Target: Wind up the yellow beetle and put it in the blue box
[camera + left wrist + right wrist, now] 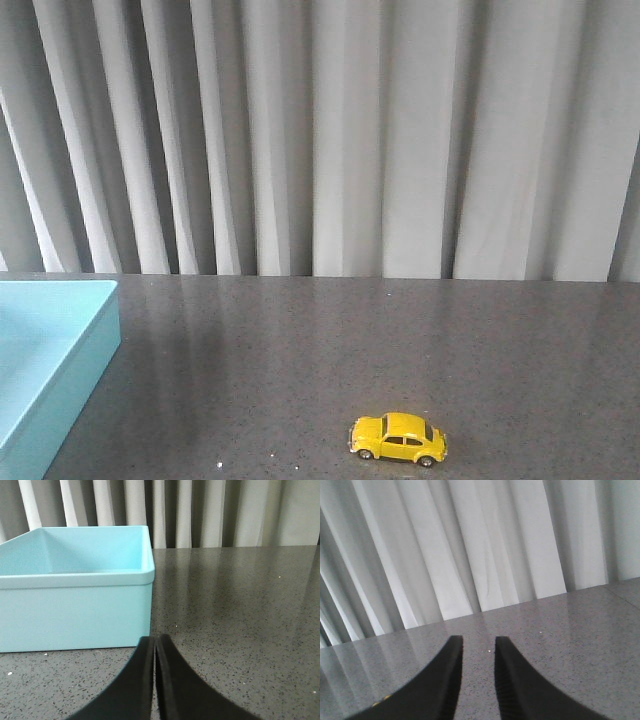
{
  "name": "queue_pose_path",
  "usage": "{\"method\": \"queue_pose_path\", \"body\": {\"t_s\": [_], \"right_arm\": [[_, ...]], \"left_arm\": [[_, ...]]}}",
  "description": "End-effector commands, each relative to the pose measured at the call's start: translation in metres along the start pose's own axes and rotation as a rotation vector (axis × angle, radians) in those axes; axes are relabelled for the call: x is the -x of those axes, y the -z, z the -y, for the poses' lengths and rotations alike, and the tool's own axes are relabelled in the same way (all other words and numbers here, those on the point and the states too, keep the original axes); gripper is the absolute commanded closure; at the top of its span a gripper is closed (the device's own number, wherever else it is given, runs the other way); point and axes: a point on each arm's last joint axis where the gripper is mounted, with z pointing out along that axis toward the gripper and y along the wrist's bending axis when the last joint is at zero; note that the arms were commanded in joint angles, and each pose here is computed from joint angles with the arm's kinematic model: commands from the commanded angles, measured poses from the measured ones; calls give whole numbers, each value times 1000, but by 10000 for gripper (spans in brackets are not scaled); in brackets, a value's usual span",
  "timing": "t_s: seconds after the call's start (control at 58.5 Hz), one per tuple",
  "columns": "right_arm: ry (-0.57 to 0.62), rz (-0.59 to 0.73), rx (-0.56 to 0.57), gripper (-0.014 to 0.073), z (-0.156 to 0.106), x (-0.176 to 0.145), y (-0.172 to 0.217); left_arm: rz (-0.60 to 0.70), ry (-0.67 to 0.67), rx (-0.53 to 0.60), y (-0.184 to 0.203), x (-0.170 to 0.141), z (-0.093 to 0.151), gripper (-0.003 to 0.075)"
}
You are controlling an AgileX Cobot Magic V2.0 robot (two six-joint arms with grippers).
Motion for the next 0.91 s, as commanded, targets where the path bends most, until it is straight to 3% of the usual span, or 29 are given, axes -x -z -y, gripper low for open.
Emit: {"method": "queue_pose_path", "body": {"t_s": [0.0, 0.051, 0.171, 0.325, 0.445, 0.547, 0.667, 0.77, 0.89], "right_arm": [[54, 28, 2, 215, -8, 32, -9], [66, 35, 5, 127, -11, 40, -15], [113, 82, 31, 21, -15, 47, -28], [133, 13, 2, 16, -18, 63, -45], [196, -43, -6, 16, -30, 104, -60], [241, -159, 43, 16, -46, 141, -81], [238, -365, 177, 16, -69, 167, -117], [175, -477, 267, 18, -85, 182, -148], [96, -609, 278, 25, -92, 177, -192]], "left_arm": [[71, 14, -4, 0, 8, 0, 722], [71, 14, -4, 0, 8, 0, 722], [71, 14, -4, 0, 8, 0, 722], [71, 14, -4, 0, 8, 0, 722], [71, 14, -4, 0, 8, 0, 722], [71, 14, -4, 0, 8, 0, 722], [71, 14, -4, 0, 8, 0, 722], [71, 14, -4, 0, 8, 0, 722], [71, 14, -4, 0, 8, 0, 722]]}}
